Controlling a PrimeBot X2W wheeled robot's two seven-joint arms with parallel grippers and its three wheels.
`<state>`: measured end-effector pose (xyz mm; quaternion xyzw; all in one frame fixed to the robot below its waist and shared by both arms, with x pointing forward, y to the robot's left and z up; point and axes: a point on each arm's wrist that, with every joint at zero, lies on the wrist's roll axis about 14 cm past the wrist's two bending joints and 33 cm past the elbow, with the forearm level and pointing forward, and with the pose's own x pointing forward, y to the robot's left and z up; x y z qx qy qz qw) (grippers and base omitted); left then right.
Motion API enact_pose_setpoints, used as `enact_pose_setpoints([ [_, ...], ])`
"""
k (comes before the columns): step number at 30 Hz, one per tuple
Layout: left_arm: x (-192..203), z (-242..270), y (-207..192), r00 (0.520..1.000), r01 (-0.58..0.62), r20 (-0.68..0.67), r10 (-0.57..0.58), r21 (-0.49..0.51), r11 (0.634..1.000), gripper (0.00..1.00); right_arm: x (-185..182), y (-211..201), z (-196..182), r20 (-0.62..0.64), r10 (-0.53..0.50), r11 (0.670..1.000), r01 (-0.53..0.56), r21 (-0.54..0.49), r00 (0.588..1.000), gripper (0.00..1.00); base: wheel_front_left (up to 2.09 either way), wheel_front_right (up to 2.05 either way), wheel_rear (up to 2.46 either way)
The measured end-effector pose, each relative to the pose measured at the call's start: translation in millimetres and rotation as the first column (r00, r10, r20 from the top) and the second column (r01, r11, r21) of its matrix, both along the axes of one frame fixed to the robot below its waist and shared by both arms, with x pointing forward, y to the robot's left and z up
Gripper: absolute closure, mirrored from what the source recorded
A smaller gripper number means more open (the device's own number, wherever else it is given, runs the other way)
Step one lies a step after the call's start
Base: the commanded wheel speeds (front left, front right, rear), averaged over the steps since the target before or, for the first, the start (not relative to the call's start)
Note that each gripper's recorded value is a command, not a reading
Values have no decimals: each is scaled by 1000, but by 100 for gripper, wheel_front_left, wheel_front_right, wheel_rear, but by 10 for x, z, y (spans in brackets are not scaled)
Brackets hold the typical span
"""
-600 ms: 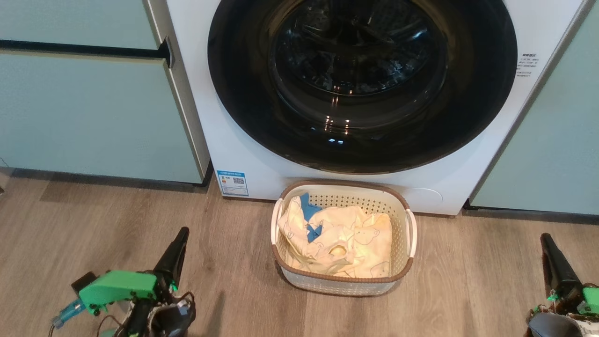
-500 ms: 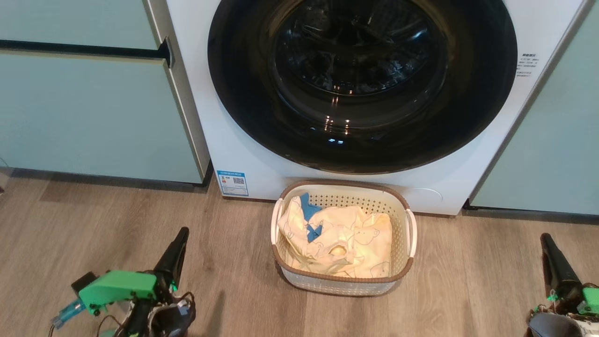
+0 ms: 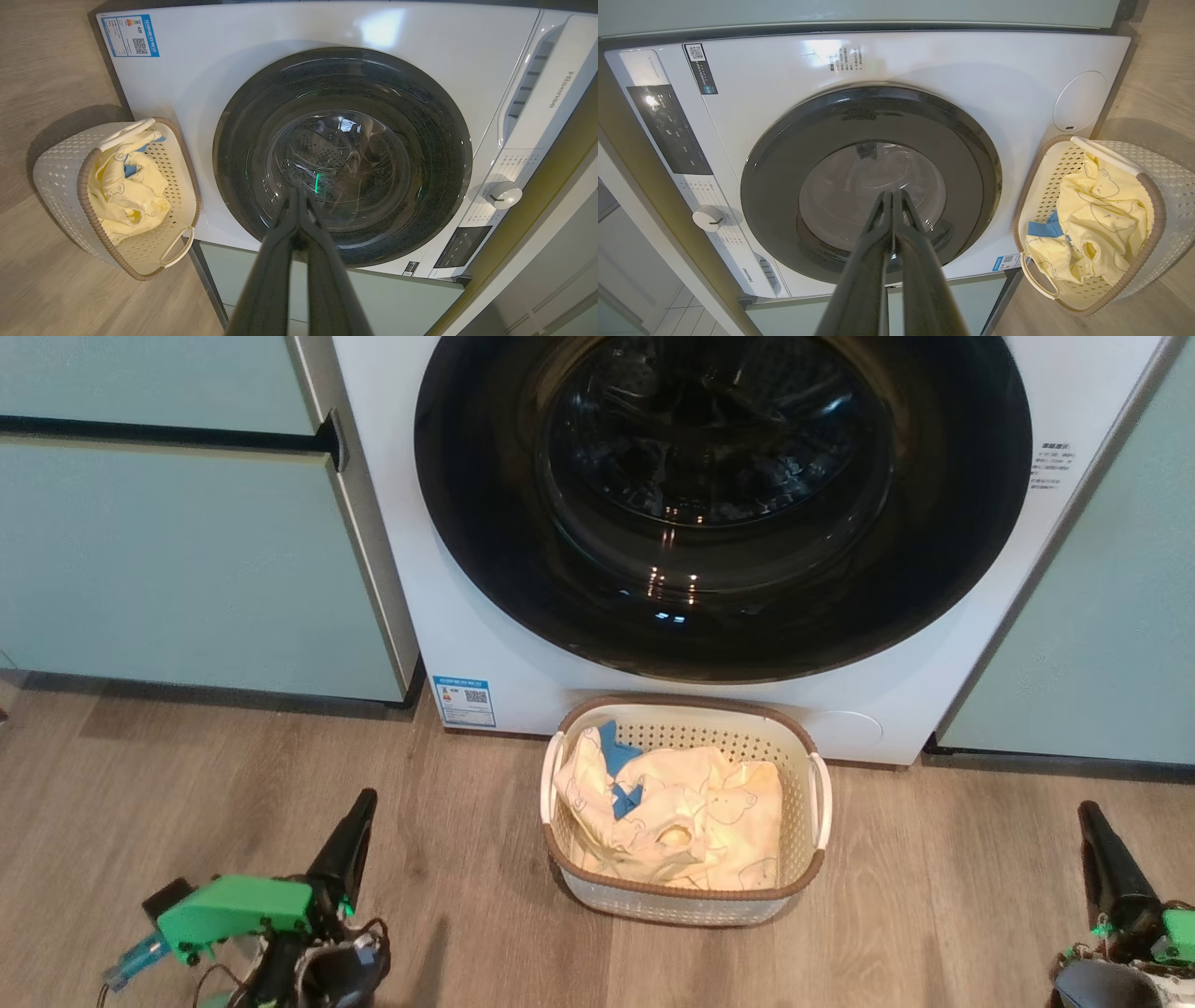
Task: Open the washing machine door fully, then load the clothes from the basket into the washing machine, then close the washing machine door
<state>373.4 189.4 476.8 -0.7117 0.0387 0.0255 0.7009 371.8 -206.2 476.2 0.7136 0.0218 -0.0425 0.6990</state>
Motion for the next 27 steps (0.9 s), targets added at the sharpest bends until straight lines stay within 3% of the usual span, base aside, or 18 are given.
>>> enact_pose_setpoints([
  [1,0,0,0,1000,0,0,0,0,1000,100,0,0,0,0,0,1000,0,0,1000,100,0,0,0],
  [2,-3,-8,-1,1000,0,-3,0,-1,1000,0,-2,2,-7,-2,0,1000,0,1,1000,0,0,0,0],
  [7,-229,-425,-44,991,-6,-132,2,-23,1000,0,-233,67,-434,-133,2,1000,2,30,991,0,0,0,0],
  [8,-300,-529,-55,986,-7,-165,2,-28,1000,100,-307,75,-540,-167,2,999,4,34,986,100,0,0,0],
  [9,-373,-628,-63,980,-9,-197,2,-32,999,100,-384,79,-645,-201,1,999,7,38,980,100,0,0,0],
  [10,-443,-720,-70,974,-10,-227,2,-34,999,0,-459,80,-739,-232,0,999,10,41,973,0,0,0,0],
  [13,-552,-841,-83,964,-11,-268,1,-35,999,0,-575,92,-859,-272,1,999,12,43,962,0,0,0,0],
  [27,-379,-665,-60,977,-18,-211,23,27,999,0,-410,153,-674,-212,-1,1000,6,23,977,0,0,0,0],
])
